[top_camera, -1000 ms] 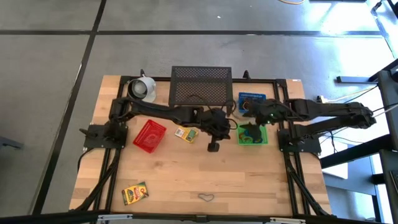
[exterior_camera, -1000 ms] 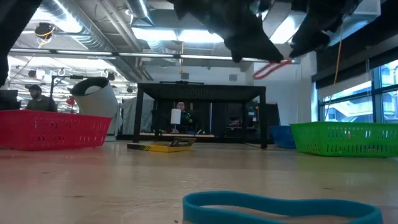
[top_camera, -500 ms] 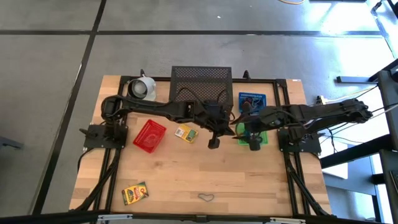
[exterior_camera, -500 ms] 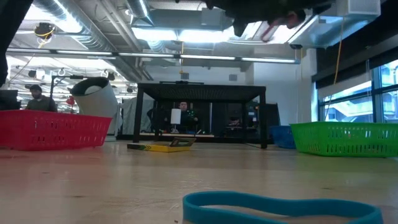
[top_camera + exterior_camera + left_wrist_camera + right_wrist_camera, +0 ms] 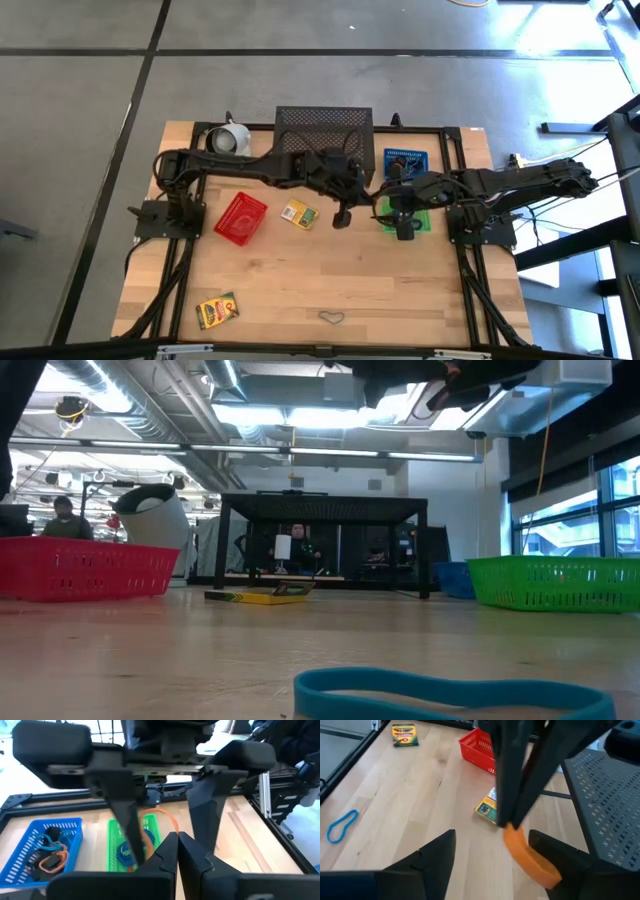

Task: Pick & Place Office Desk Supplies
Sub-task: Put the orange rubber band into the blue bin

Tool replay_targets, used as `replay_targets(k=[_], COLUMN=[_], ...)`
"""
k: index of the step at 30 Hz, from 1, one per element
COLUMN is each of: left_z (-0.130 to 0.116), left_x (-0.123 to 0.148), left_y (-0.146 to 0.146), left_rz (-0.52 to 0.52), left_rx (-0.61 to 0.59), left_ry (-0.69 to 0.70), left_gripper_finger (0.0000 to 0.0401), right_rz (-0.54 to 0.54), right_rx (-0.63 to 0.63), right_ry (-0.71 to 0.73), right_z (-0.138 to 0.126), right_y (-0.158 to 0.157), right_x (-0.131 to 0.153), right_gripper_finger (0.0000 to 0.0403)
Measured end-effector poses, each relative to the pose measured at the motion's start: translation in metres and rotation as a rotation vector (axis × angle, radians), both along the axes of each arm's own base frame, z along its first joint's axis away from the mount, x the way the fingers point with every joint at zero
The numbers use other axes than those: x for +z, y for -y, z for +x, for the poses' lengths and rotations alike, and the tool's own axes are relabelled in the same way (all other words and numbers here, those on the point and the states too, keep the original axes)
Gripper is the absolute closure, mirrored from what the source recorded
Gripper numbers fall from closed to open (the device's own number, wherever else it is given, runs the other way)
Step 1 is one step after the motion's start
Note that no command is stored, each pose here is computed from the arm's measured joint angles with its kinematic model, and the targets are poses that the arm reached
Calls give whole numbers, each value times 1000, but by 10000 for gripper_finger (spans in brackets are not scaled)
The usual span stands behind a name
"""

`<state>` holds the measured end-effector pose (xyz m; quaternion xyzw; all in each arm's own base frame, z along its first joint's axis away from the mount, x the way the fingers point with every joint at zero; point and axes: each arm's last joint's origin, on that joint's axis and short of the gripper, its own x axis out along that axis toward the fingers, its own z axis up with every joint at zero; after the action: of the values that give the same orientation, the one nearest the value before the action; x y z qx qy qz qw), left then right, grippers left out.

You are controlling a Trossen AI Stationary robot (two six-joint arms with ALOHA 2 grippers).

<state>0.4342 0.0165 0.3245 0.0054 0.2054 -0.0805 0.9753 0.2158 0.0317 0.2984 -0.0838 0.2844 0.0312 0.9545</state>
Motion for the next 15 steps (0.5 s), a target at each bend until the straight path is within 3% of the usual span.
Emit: replay_targets(k=[10, 15], left_z=[-1, -1], left_x=[0, -2], left_y=[-11, -13], left_rz=[7, 31], left_rx=[22, 14], left_ry=[-3, -15], left_gripper_finger=[398, 399], right_rz=[-1, 46], right_rx=[-10, -122], right_ry=[1, 10], right_z=[0, 0], right_y=[0, 2], right_x=[0, 0], right_gripper_finger=[259, 321])
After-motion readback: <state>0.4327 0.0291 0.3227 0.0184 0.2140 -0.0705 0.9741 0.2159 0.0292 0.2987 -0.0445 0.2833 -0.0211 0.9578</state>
